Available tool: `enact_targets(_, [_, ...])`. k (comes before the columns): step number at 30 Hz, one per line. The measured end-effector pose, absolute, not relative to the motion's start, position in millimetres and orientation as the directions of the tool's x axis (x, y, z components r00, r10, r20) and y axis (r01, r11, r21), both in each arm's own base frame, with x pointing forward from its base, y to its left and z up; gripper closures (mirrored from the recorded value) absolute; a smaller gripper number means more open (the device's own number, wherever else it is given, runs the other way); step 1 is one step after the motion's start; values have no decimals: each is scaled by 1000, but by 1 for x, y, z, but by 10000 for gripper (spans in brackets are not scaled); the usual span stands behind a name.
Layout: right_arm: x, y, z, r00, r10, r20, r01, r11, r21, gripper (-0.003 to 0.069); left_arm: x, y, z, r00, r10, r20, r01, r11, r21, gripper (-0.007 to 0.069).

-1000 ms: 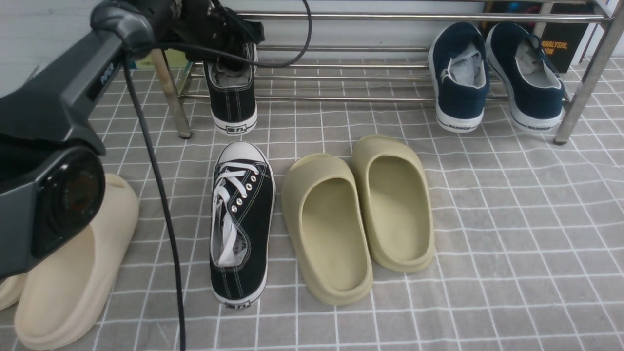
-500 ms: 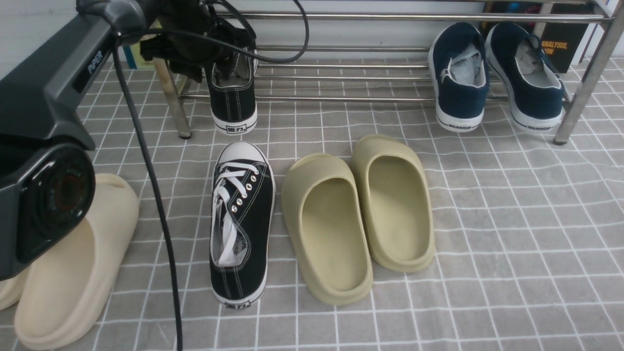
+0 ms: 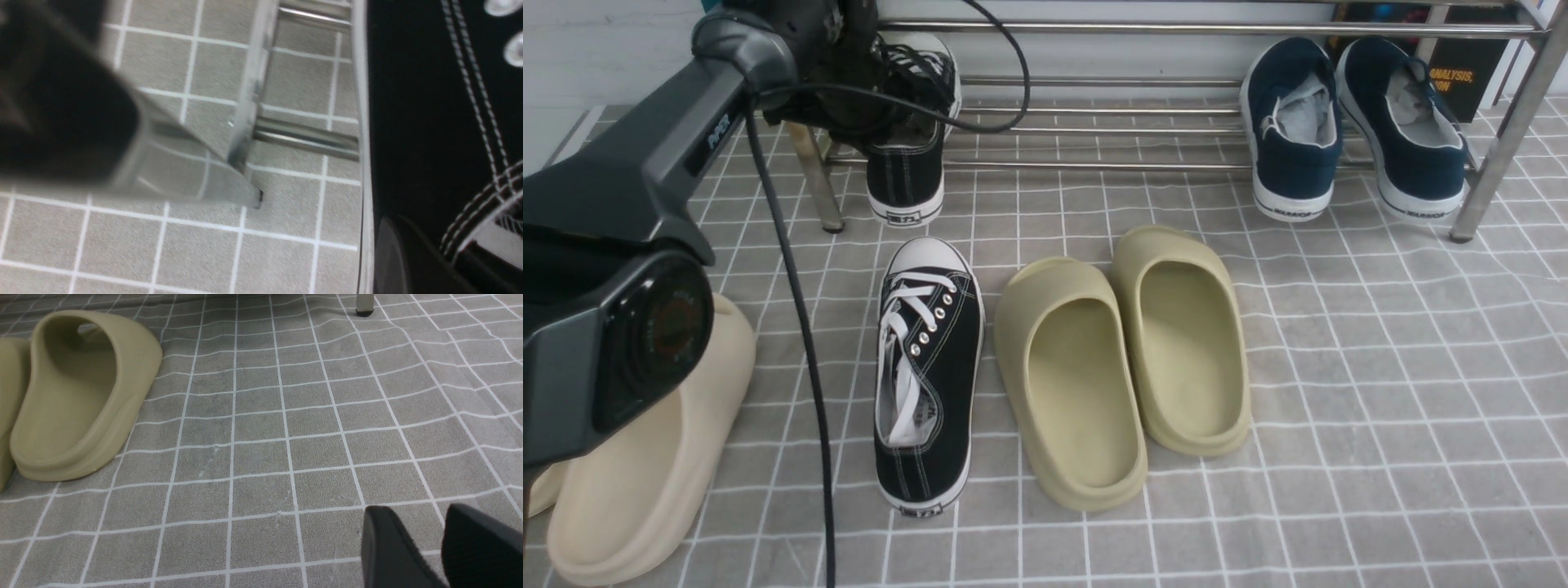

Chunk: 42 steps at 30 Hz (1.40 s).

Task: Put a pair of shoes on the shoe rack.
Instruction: Use the left arm to put a shoe into the shoe rack, then use the left arm to grab the shoe closest to it

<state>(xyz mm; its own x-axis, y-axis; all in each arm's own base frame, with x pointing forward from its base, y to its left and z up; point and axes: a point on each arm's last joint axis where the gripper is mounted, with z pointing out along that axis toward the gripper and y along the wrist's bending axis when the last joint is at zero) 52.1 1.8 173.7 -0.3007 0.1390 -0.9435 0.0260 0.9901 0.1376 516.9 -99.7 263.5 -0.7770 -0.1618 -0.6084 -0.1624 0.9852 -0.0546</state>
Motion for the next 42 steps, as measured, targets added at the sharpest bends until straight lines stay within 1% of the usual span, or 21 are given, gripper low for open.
enact_targets(5, [52,2,174,-301,139,-944,26,990,138,420,521,-100,266,-743,-168,-649,-162,984,-69,638])
enact_targets(9, [52,2,174,-301,139,-944,26,990,138,420,524,-101,269,-705,-203,-679,-176,978,-110,638])
enact_targets(12, [52,2,174,-301,139,-944,26,990,138,420,528,-104,270,-661,-271,-700,-203,962,-180,638])
enact_targets(14, [52,2,174,-301,139,-944,26,990,138,420,529,-105,271,-647,-288,-706,-210,957,-198,638])
enact_targets(17, [52,2,174,-301,139,-944,26,990,138,420,531,-106,271,-620,-313,-719,-217,949,-226,606])
enact_targets(20, [52,2,174,-301,139,-944,26,990,138,420,534,-107,274,-589,-323,-741,-206,947,-248,458])
enact_targets(22, [52,2,174,-301,139,-944,26,990,138,420,534,-107,273,-592,-326,-737,-208,945,-252,375])
enact_targets(23, [52,2,174,-301,139,-944,26,990,138,420,533,-108,273,-599,-333,-728,-209,943,-259,317])
enact_targets(25, [52,2,174,-301,139,-944,26,990,138,420,532,-108,274,-608,-333,-720,-208,943,-260,275])
enact_targets(26, [52,2,174,-301,139,-944,26,990,138,420,527,-108,279,-637,-318,-702,-203,948,-246,219])
enact_targets(27, [52,2,174,-301,139,-944,26,990,138,420,522,-107,283,-656,-312,-687,-204,950,-236,204])
enact_targets(28, [52,2,174,-301,139,-944,26,990,138,420,513,-106,297,-677,-306,-669,-200,952,-232,188])
enact_targets(29, [52,2,174,-301,139,-944,26,990,138,420,512,-105,299,-679,-302,-669,-199,953,-228,188])
enact_targets(30, [52,2,174,-301,139,-944,26,990,138,420,502,-104,317,-689,-296,-661,-187,954,-232,183])
enact_targets(33, [52,2,174,-301,139,-944,26,990,138,420,476,-101,353,-726,-256,-639,-153,965,-213,181])
enact_targets(35, [52,2,174,-301,139,-944,26,990,138,420,468,-100,361,-743,-242,-624,-145,968,-203,183])
enact_targets(36, [52,2,174,-301,139,-944,26,990,138,420,456,-99,369,-777,-211,-593,-123,975,-184,190])
enact_targets(38, [52,2,174,-301,138,-944,26,990,137,420,451,-100,371,-799,-193,-570,-100,977,-190,202])
enact_targets(42, [52,2,174,-301,138,-944,26,990,137,420,425,-111,372,-863,-141,-486,-9,964,-265,264])
